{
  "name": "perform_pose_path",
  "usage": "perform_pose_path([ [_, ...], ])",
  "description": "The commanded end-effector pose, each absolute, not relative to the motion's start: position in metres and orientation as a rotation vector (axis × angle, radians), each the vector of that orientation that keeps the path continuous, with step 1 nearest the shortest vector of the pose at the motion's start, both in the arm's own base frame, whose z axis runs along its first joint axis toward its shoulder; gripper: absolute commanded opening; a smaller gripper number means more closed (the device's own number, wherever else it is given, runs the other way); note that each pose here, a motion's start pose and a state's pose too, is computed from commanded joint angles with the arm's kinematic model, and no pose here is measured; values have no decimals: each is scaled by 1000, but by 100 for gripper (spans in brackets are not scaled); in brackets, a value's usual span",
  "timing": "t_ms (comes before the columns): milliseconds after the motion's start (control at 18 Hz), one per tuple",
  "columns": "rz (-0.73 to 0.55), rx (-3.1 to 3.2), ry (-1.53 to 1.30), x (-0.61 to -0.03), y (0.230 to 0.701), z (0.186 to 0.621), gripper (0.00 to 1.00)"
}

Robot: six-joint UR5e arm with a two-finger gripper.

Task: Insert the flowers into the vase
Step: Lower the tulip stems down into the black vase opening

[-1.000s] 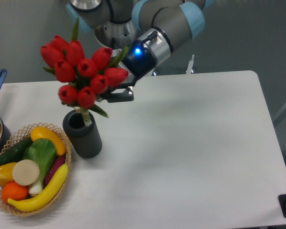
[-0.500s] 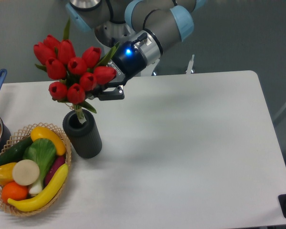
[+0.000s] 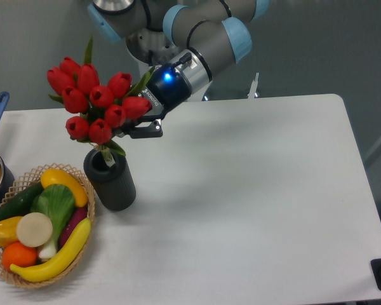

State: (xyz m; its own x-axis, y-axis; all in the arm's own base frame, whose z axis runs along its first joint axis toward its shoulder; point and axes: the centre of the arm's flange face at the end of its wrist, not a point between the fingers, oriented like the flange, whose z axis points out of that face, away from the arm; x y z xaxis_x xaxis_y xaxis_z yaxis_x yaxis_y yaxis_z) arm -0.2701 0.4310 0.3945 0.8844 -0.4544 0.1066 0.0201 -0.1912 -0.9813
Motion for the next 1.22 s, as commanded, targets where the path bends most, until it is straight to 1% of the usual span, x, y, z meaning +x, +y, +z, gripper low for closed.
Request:
perform_pose_path([
  [333, -429, -1716, 372, -261, 428, 371, 10],
  [667, -439, -1719, 373, -264, 431, 349, 12],
  [944, -451, -1722, 379, -254, 425, 325, 16],
  [1222, -456, -1728, 385, -253, 424, 307, 26],
])
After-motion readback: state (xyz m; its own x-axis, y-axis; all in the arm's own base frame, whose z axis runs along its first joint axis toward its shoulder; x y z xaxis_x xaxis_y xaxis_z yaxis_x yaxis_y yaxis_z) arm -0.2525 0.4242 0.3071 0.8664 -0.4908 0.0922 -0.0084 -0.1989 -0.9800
